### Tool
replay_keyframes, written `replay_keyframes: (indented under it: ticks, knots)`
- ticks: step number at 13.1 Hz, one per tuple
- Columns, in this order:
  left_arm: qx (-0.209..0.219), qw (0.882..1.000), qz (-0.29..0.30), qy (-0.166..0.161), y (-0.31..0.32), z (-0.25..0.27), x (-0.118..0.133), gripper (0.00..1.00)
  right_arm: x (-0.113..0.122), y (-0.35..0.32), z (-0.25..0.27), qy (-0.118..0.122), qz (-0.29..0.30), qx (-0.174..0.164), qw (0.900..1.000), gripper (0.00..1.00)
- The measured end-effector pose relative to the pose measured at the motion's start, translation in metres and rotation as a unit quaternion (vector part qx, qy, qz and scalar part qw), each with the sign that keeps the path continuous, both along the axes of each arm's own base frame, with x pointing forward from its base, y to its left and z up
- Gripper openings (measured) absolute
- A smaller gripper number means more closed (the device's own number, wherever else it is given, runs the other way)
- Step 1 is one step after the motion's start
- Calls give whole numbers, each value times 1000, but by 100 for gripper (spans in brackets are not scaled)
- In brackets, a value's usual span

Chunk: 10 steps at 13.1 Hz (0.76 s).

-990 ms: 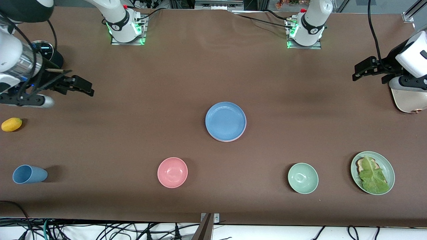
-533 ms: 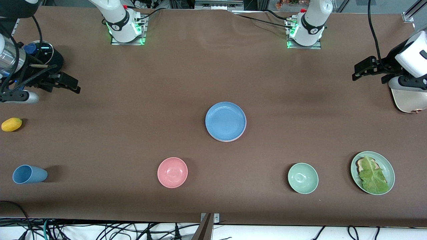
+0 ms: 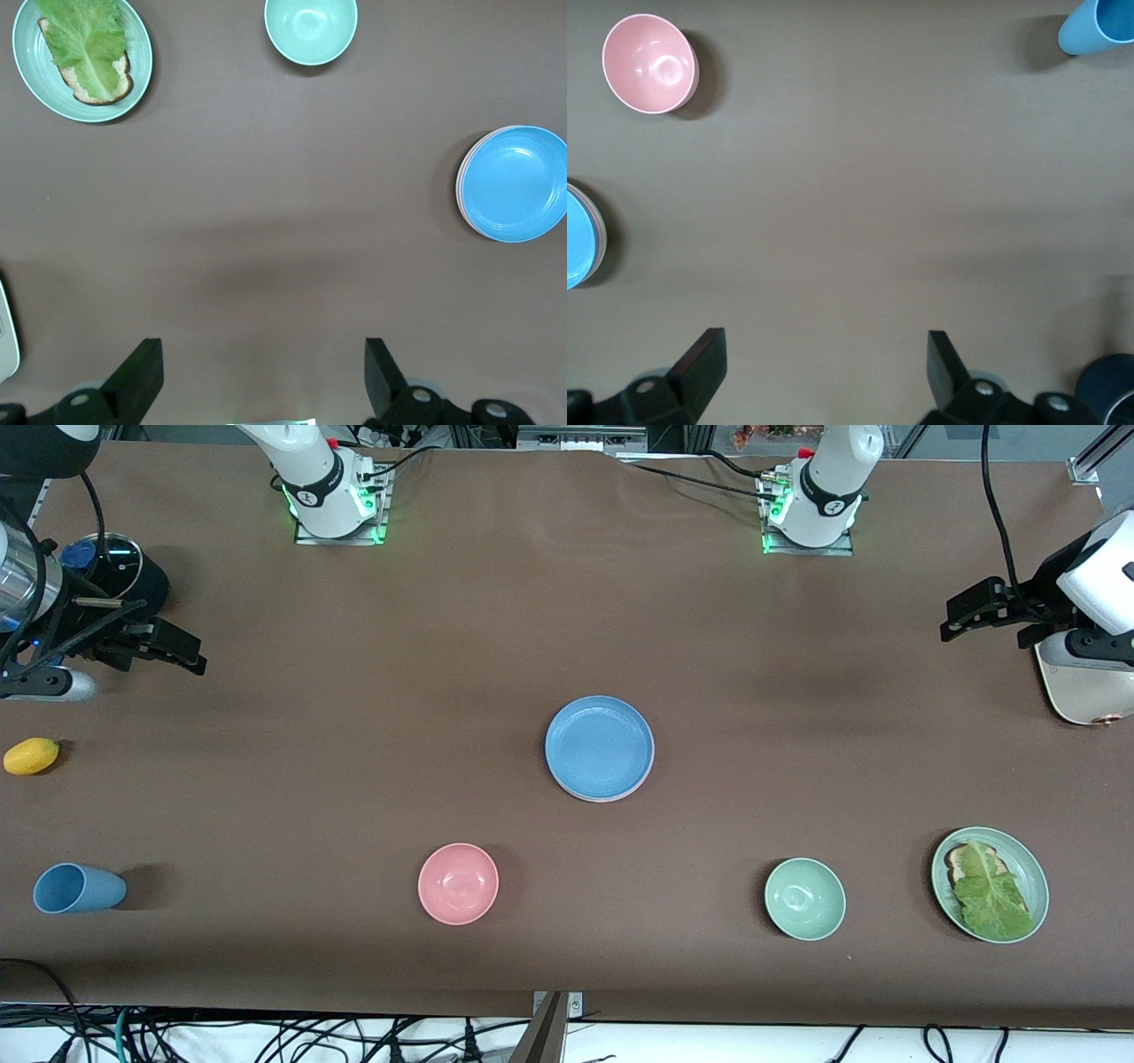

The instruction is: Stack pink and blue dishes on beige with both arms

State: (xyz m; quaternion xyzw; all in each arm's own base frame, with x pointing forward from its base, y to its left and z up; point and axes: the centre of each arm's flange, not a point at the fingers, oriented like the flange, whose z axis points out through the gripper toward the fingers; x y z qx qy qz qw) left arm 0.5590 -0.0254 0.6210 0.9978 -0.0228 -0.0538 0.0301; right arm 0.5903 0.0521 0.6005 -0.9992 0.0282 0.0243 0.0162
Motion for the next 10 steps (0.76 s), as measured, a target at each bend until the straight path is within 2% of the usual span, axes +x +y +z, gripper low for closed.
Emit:
replay_keyframes:
  ticks: [10]
  knots:
    - [0,1000,0,0,0,0,0,100,0,-1,1,-1,0,-3,1000,100]
